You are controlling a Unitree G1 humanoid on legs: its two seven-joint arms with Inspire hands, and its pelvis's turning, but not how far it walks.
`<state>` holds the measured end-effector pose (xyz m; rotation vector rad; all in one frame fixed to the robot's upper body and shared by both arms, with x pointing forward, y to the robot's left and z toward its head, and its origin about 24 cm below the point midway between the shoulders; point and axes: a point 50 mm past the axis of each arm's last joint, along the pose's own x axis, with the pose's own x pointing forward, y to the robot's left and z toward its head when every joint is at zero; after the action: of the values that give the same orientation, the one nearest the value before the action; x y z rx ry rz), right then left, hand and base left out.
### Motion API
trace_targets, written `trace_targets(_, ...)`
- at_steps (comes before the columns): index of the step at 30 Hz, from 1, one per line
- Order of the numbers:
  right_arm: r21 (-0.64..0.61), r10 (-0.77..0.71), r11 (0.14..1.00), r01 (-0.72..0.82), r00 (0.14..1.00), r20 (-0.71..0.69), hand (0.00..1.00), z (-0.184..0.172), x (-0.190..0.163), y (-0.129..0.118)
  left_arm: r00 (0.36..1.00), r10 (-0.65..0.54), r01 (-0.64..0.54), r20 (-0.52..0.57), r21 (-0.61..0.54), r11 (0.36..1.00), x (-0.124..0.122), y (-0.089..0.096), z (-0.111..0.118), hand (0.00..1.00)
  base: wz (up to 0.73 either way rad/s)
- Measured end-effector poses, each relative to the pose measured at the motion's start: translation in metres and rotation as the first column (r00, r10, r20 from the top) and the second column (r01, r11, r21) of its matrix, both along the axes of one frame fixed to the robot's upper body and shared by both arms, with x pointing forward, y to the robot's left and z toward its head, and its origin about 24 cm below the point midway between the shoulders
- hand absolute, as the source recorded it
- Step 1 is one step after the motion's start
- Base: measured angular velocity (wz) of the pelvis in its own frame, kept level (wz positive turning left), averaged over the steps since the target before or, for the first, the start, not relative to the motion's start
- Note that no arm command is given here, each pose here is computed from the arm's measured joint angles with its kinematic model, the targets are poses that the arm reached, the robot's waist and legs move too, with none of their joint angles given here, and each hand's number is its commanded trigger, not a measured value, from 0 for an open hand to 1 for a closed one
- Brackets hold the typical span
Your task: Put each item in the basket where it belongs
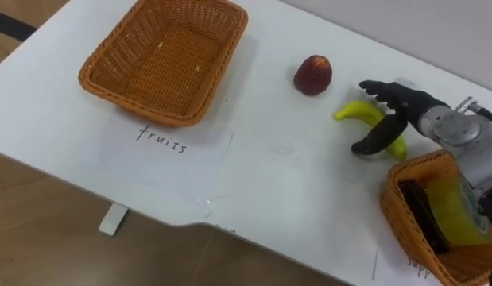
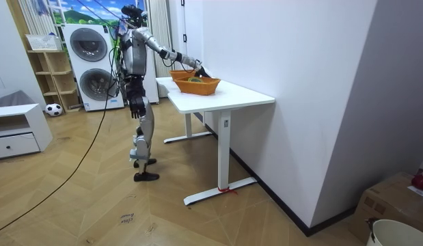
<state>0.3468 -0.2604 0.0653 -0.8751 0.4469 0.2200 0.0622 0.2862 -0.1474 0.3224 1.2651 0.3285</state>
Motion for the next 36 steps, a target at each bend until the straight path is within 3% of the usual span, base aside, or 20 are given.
trace_targets(32,0.005,0.013,1.0,-0.013,0.991,-0.133,0.01,-0.004,0.003,-0.006,1.0,-0.019,0.02,0.019,-0.045,0.999,0.017,0.004,0.003,0.0,0.0)
trace_targets(33,0.005,0.013,1.0,-0.013,0.991,-0.133,0.82,-0.004,0.003,-0.007,1.0,-0.02,0.021,0.02,-0.048,0.999,0.017,0.003,0.003,0.0,0.0)
trace_targets(34,0.005,0.013,1.0,-0.012,0.991,-0.134,1.0,-0.004,0.003,-0.007,1.0,-0.022,0.023,0.021,-0.052,0.998,0.018,0.003,0.003,0.0,0.0)
trace_targets(36,0.005,0.013,1.0,-0.012,0.991,-0.133,1.0,-0.004,0.003,-0.007,1.0,-0.022,0.023,0.022,-0.053,0.998,0.018,0.003,0.003,0.0,0.0)
